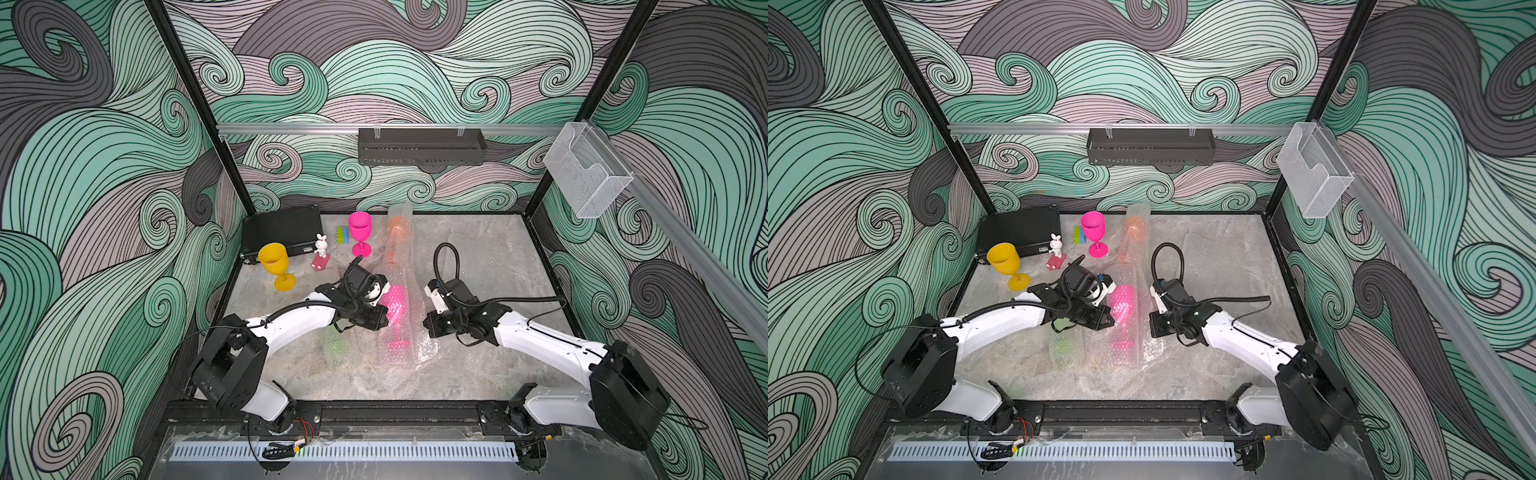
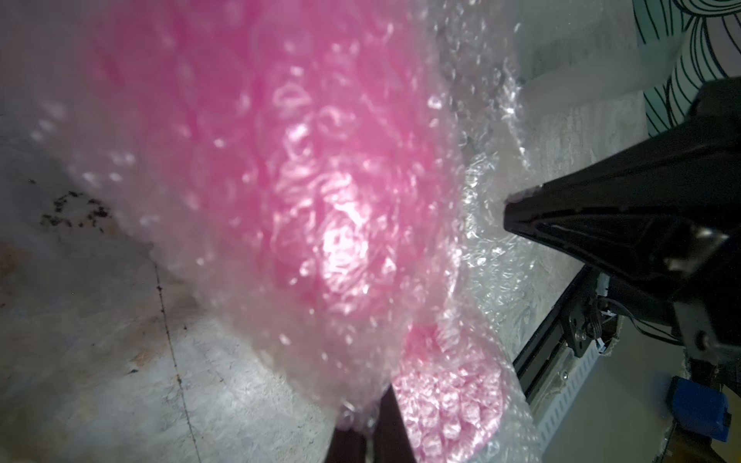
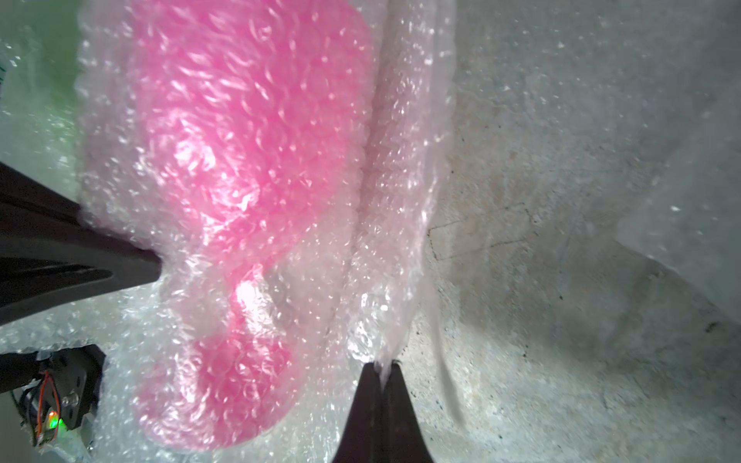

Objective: Unpack wine glasses from bubble wrap
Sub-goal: Unwrap the bubble wrap at the center of the board.

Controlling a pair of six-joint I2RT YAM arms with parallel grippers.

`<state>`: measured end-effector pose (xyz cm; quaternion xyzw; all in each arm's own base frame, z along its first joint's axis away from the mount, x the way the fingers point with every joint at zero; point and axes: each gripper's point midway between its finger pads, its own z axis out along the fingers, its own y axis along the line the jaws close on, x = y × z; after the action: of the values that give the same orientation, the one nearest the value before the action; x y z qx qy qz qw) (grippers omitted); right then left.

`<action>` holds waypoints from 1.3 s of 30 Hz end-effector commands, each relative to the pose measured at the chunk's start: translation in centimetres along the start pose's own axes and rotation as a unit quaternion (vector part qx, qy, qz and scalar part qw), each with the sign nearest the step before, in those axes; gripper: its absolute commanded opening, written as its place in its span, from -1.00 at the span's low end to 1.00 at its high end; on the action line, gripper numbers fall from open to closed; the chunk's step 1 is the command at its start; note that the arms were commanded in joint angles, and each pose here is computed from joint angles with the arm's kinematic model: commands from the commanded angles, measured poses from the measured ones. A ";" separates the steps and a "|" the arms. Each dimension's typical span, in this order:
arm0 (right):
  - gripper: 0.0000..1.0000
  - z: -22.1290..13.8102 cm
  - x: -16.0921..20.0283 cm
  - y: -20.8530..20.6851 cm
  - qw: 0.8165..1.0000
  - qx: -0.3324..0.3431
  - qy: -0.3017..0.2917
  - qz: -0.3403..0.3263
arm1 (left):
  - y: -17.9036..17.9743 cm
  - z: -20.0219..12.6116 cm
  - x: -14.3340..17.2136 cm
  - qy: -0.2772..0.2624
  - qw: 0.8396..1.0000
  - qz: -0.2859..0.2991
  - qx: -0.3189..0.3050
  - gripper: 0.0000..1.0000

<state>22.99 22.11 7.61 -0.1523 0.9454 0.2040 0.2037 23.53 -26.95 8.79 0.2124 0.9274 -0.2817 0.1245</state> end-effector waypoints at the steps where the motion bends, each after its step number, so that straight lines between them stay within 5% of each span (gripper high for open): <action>1: -1.00 -0.7 1.5 -2.9 0.997 0.066 0.016 0.044 | -0.7 0.2 -1.8 -0.007 1.000 0.020 0.002 -1.00; 19: -1.00 -3.5 2.7 -6.3 0.990 0.110 -0.008 0.093 | 0.8 0.2 -1.2 0.022 0.999 -0.003 -0.040 -0.39; 30: -1.00 -3.4 2.4 -5.1 0.992 0.077 -0.009 0.095 | -3.4 -2.8 -4.1 0.012 0.999 -0.039 0.011 -0.09; 39: -1.00 -3.1 2.3 -5.0 0.993 0.072 -0.011 0.095 | -1.4 -1.4 -3.0 0.059 0.994 -0.023 -0.090 -0.01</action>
<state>21.93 15.93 7.91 -0.0494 0.9651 0.1530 0.2066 26.09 -29.42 13.21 0.1947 0.9447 -0.2399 0.1095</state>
